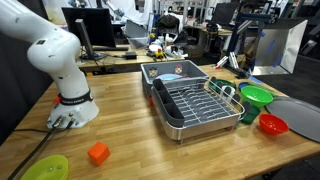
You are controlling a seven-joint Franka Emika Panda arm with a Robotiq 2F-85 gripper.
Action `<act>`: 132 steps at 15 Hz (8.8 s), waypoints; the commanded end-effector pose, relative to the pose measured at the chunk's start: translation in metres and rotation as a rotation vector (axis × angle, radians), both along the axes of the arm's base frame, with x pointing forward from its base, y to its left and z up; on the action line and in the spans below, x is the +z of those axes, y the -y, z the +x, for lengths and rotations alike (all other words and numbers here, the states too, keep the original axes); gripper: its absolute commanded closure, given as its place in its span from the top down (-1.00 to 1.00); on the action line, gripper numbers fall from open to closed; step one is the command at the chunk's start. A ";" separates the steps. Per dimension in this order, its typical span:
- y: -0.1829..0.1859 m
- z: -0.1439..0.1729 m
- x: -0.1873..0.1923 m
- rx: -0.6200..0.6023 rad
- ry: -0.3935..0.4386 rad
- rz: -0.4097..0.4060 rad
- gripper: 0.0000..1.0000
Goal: Pick up the cucumber and put it on the gray tray
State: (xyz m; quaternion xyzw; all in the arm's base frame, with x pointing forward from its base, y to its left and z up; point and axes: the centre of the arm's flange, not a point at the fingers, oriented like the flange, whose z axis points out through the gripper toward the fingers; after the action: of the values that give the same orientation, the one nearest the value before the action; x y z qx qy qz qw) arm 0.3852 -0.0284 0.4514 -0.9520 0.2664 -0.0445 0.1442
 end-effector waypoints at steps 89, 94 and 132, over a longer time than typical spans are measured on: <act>0.231 0.364 -0.302 0.478 -0.209 -0.520 1.00; 0.226 0.369 -0.316 0.501 -0.236 -0.486 1.00; 0.297 0.292 -0.237 0.024 -0.111 -0.244 -0.62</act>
State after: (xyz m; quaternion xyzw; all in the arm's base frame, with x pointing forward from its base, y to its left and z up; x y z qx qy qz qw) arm 0.7264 -0.3489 0.2086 -0.9775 0.2106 -0.0097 -0.0099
